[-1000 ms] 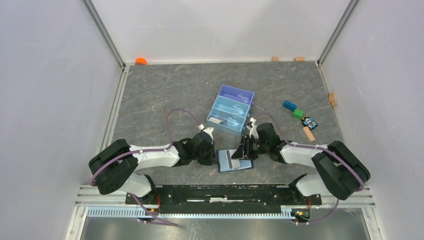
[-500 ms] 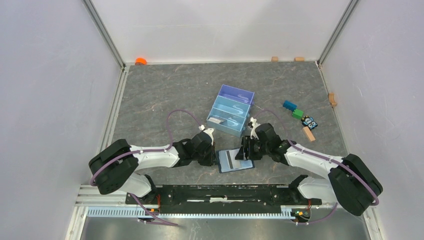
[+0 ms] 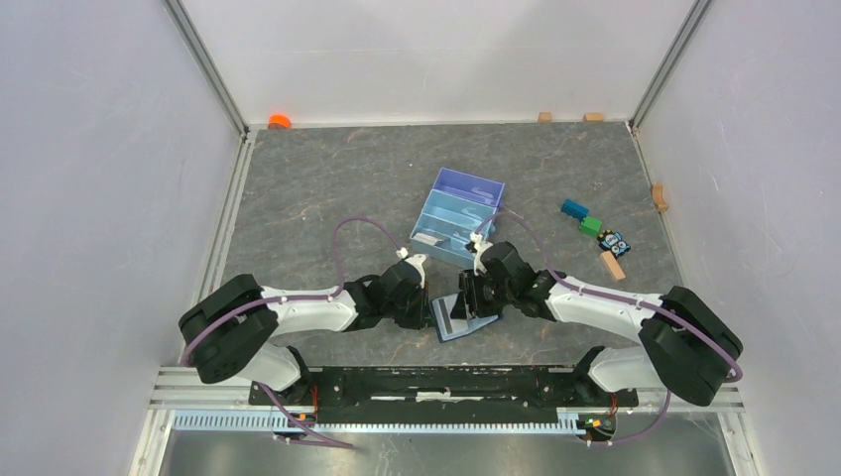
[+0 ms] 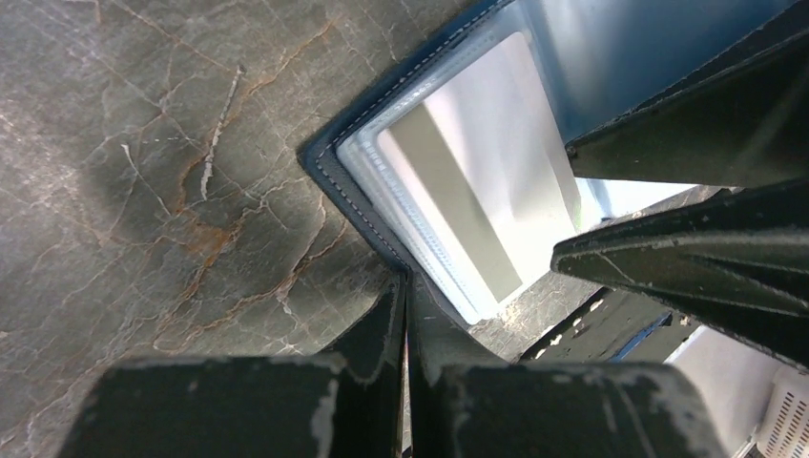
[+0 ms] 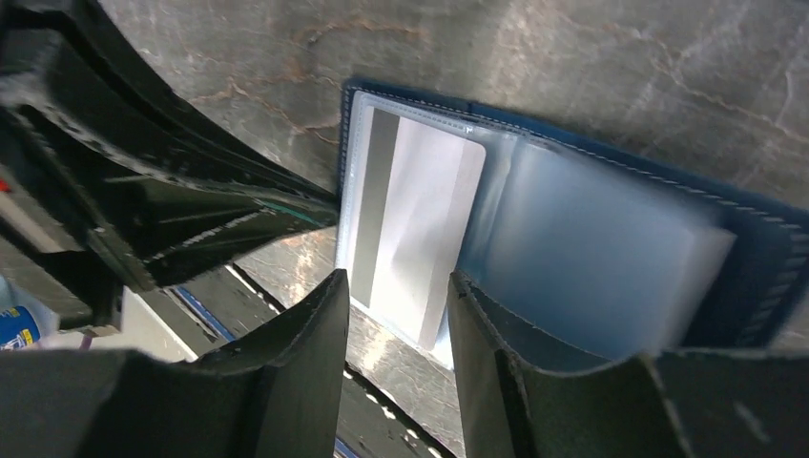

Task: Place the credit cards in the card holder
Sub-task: Insert the credit card into the card holder.

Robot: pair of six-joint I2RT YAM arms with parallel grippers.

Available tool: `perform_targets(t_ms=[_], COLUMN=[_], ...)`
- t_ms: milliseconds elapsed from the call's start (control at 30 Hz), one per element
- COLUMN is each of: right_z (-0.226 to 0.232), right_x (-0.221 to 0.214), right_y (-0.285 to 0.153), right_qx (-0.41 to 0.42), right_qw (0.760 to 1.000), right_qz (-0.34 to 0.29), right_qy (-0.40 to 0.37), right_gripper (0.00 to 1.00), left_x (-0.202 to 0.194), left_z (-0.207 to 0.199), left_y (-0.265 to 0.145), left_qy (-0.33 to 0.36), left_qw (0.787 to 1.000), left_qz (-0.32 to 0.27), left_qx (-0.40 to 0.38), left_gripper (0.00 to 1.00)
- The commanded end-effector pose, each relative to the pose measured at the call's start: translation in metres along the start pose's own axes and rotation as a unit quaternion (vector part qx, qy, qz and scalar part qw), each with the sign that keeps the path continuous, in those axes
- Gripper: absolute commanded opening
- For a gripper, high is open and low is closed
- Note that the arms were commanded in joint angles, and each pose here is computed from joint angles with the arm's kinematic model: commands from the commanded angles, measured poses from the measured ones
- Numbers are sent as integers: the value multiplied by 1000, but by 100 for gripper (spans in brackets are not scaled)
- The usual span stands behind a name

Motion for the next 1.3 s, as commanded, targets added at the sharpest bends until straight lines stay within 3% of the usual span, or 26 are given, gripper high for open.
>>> perform_targets(t_ms=[0,133,300,467,667,1267], right_z=[29,22,5,-16,-39,-47], right_x=[20,30,44,42,35,22], right_y=[-2,-14,-39,-50,-50,-40], right_qx=[25,-12,-76,-82,-70,-35], right_qw=[999,997,991,992,995,998], right_qz=[-26,-41,-63,-61,-51,-22], right_qy=[-30,-58,-86,-76,-58,-47], right_gripper=[47,51,62,62,61,56], left_x=[7,10,12,17,26,27], left_z=[-8,-6,-5,-8,-19,-20], left_y=[2,1,-6,-15,-18,1], left_qy=[7,9,6,4,-4,-12], left_qw=[1000,1000,1000,1000,999,999], left_qz=[-6,-9,-17,-27,-34,-26], left_qx=[-7,2,5,6,-11,-14], left_gripper=[5,6,18,34,44,43])
Point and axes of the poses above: each gripper's point midway between its finger pads, its own y axis out along the fingers, its own z axis along the line the jaws close on, x = y × z, the point moved 1 cm from there along -y, back along the fingers, and after that the axes turned 7 degrees about y, right-handed, at the moved point
